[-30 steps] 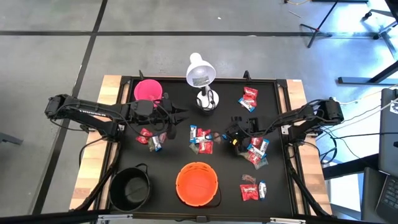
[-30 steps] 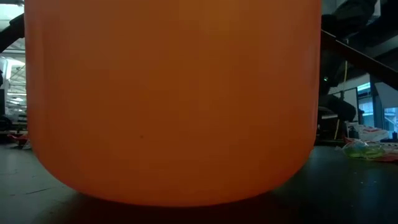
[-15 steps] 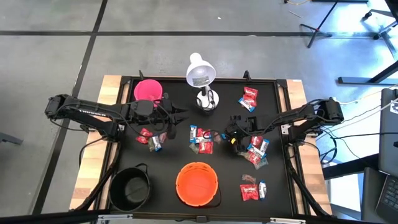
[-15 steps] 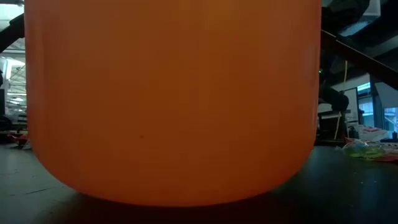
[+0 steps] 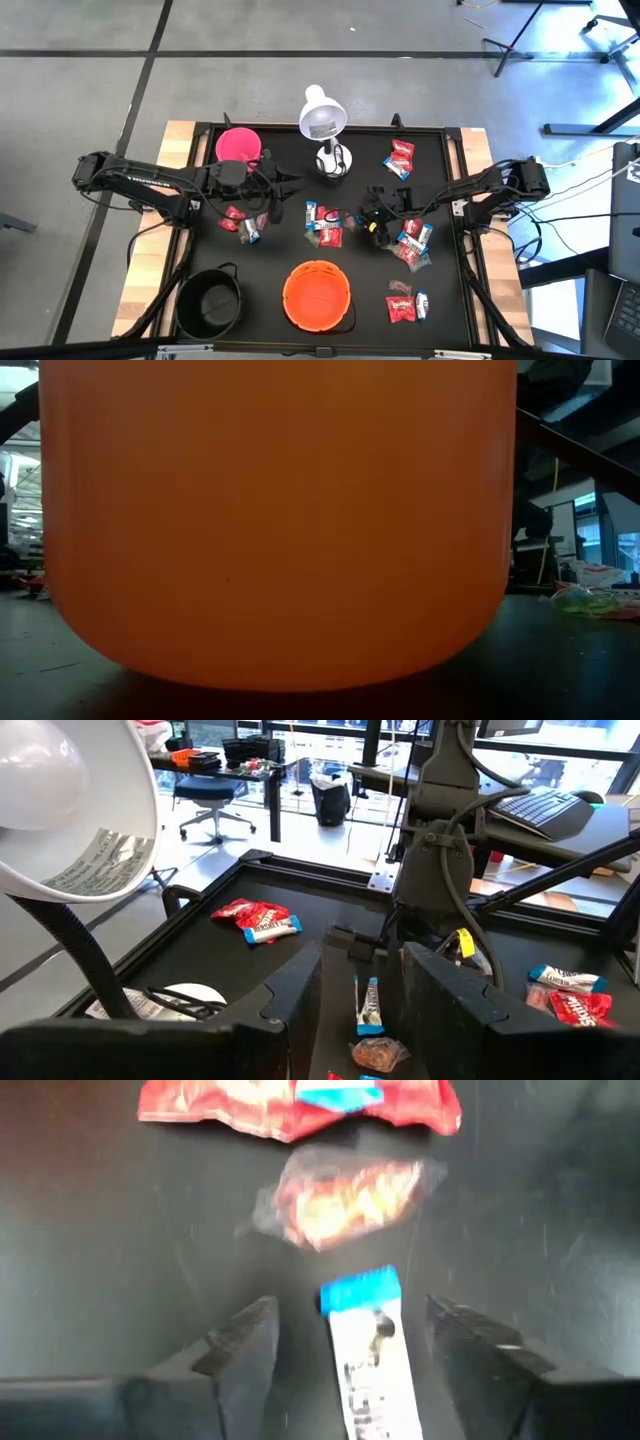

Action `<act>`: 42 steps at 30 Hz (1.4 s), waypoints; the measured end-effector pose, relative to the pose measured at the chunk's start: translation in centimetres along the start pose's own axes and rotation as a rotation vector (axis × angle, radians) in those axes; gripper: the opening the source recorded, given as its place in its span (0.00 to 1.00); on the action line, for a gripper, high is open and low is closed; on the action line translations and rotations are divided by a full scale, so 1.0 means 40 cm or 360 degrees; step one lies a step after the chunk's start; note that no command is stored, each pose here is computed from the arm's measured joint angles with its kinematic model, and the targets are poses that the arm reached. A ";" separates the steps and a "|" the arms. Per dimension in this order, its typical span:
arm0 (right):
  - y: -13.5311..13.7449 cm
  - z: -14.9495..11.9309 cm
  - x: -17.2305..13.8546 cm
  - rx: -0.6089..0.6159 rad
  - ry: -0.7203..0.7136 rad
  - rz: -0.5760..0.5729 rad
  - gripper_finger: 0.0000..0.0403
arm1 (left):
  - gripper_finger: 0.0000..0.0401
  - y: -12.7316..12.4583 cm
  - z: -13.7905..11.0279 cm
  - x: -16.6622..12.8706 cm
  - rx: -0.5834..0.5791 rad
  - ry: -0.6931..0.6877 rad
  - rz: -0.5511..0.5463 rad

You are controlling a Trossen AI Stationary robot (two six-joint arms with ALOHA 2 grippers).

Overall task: Sort candy
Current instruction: Put the white candy into the black bucket

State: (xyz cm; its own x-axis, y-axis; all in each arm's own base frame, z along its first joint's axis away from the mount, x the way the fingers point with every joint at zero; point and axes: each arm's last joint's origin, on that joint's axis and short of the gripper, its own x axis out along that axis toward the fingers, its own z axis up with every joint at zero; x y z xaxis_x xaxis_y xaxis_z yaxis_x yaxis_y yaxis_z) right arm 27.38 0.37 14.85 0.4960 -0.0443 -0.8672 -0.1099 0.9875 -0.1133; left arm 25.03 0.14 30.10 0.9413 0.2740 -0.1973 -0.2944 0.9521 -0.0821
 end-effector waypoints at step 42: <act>-0.029 0.005 -0.093 0.0058 -0.0123 -0.0173 0.00 | 0.33 0.001 -0.001 0.000 0.0002 0.0007 0.0008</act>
State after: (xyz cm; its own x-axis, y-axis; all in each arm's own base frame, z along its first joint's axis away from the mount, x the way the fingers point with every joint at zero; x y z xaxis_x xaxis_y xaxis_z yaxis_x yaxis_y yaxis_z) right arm 25.84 -0.58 18.29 0.5682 -0.1407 -0.8108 -0.0212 0.9824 -0.1854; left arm 25.01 0.16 30.07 0.9389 0.2785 -0.2023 -0.2993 0.9508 -0.0801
